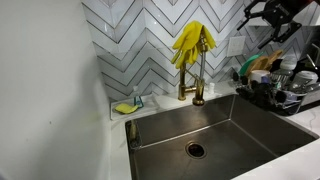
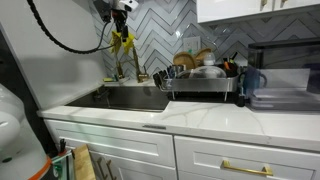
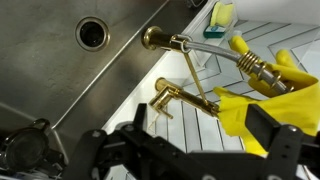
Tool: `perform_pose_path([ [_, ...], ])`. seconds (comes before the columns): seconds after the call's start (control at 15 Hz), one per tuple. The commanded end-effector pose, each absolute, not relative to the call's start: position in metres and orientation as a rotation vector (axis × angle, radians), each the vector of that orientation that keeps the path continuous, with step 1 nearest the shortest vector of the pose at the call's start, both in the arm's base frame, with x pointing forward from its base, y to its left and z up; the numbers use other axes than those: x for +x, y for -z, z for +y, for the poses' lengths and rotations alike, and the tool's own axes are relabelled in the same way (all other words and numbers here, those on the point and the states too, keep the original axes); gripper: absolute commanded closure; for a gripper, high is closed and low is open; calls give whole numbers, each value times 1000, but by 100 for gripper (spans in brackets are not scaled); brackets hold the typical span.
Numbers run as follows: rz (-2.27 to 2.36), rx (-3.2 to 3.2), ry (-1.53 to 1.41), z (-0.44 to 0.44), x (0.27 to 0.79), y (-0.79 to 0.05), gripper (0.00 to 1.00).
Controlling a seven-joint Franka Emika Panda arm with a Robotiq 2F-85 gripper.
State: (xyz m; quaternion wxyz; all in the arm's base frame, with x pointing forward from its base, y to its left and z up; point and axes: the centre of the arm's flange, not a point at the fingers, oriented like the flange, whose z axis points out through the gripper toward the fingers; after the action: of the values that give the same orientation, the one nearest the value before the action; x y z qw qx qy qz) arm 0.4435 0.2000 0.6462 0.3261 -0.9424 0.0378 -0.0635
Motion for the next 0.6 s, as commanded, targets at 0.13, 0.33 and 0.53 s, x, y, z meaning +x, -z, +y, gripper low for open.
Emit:
perform_pose_path([
  [0.13,309,-2275,-27,225,448,-645,0],
  [0.33,432,-2221,-86,234,452,-639,0],
  [0.53,546,-2180,-126,243,459,-637,0],
])
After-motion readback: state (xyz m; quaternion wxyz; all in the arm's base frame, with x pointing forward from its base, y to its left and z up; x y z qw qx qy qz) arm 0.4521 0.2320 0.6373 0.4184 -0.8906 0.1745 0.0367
